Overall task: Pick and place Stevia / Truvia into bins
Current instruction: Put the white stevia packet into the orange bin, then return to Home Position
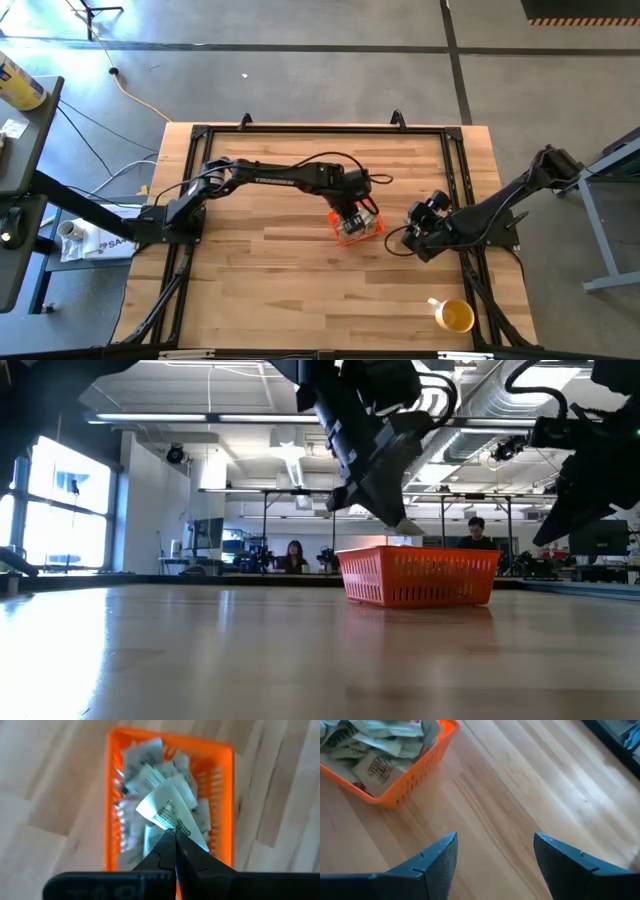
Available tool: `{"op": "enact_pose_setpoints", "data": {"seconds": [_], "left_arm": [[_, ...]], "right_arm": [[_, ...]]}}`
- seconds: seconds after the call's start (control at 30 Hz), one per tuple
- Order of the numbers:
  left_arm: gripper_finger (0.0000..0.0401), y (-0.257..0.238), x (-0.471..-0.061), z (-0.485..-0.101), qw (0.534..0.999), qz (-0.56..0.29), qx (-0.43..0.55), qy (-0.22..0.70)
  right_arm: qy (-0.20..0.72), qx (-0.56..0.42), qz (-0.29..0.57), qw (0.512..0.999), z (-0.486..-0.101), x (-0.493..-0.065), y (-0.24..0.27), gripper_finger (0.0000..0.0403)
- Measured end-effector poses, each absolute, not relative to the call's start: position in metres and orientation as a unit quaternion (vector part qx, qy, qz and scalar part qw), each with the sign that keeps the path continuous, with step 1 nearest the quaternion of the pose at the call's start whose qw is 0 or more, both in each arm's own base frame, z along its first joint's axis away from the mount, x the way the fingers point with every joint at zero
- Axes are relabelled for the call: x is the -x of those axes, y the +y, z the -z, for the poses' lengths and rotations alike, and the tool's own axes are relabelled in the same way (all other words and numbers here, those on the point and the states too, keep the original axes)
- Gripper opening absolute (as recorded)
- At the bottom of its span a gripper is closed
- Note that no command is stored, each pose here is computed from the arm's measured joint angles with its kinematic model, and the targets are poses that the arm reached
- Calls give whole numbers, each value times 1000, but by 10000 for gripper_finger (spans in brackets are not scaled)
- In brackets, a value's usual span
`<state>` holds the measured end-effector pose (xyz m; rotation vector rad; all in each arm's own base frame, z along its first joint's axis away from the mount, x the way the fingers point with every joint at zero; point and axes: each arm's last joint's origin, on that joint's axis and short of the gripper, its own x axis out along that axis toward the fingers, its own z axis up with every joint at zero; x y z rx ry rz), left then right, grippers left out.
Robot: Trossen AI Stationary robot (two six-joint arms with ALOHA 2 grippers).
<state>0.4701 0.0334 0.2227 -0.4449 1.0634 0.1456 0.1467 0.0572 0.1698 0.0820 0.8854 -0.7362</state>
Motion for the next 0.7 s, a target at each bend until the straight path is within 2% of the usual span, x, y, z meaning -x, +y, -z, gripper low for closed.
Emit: {"op": "enact_pose_setpoints", "data": {"seconds": [0.13,0.23,0.43,0.53,0.7], "left_arm": [[36,30,-472,-211,828,-76,204,517],[55,28,-470,-209,824,-98,183,527],[157,24,-464,-213,812,-88,184,548],[216,19,-459,-216,802,-84,183,563],[286,-3,-450,-241,822,-36,131,553]], "right_arm": [[423,-38,322,846,-163,-150,56,252],[414,-43,287,863,-162,-162,56,252],[362,-57,274,889,-168,-187,47,252],[346,-73,293,888,-169,-192,37,252],[305,-150,355,871,-172,-195,24,252]]}}
